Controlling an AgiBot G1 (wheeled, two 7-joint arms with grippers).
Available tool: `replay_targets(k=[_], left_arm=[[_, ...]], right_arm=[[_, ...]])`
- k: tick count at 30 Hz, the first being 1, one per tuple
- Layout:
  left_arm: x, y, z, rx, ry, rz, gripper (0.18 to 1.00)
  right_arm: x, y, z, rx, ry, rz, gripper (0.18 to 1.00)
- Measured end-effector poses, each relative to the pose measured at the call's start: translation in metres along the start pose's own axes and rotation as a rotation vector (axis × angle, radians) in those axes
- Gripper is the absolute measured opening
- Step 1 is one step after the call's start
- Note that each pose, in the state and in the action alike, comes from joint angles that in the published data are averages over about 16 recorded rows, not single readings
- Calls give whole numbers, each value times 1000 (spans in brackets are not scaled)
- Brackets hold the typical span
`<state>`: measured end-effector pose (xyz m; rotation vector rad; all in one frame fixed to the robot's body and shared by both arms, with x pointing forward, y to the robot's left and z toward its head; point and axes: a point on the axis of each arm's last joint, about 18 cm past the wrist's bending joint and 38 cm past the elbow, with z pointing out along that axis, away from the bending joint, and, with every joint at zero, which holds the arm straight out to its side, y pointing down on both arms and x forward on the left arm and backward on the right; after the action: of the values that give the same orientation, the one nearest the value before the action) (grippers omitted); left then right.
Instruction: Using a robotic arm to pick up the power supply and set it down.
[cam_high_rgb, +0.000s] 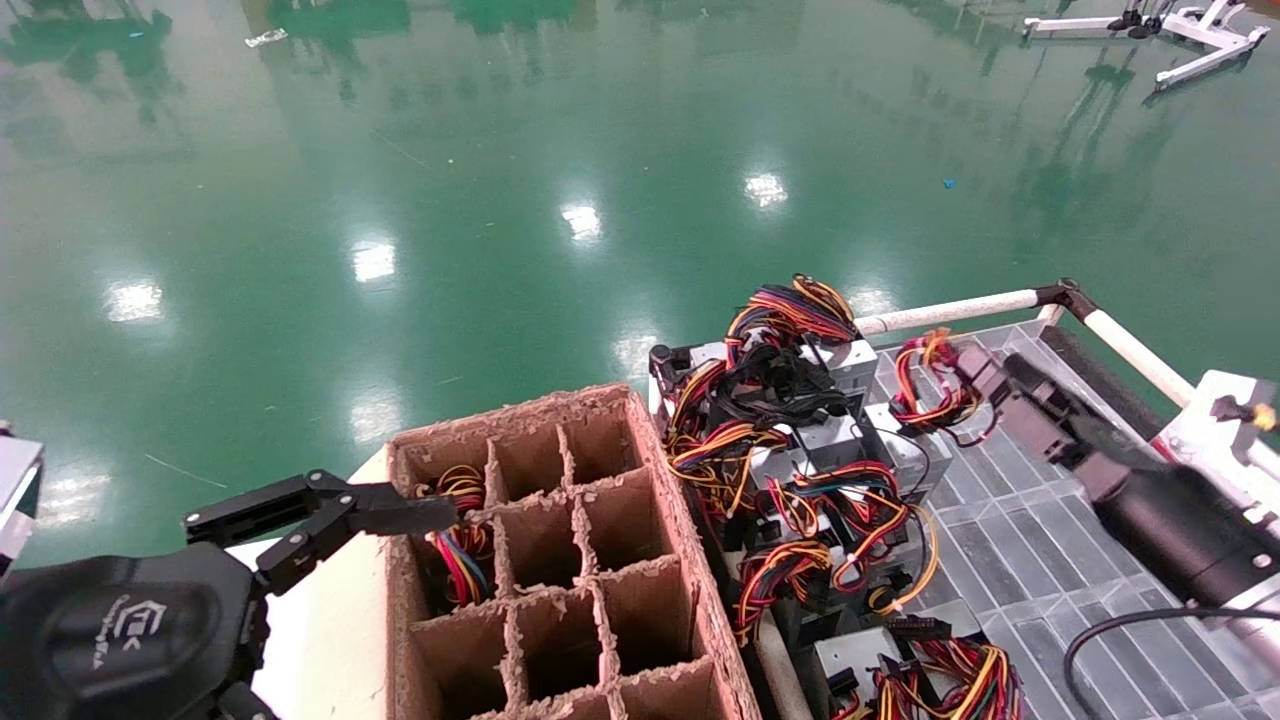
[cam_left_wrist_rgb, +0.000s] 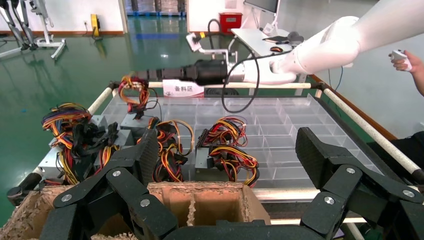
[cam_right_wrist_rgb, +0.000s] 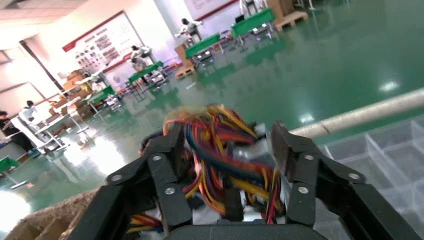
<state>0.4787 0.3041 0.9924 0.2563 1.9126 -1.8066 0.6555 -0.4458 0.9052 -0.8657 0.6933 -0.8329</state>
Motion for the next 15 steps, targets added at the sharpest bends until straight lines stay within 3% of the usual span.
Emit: replay_targets(k=[9,15], left_arm=[[0,0,0,0,0,0,1000],[0,0,0,0,-1,0,1000]], right_arm=[[0,-18,-6,18,-27,-5,777],[-5,-31,-6,28,-64,-24,875]])
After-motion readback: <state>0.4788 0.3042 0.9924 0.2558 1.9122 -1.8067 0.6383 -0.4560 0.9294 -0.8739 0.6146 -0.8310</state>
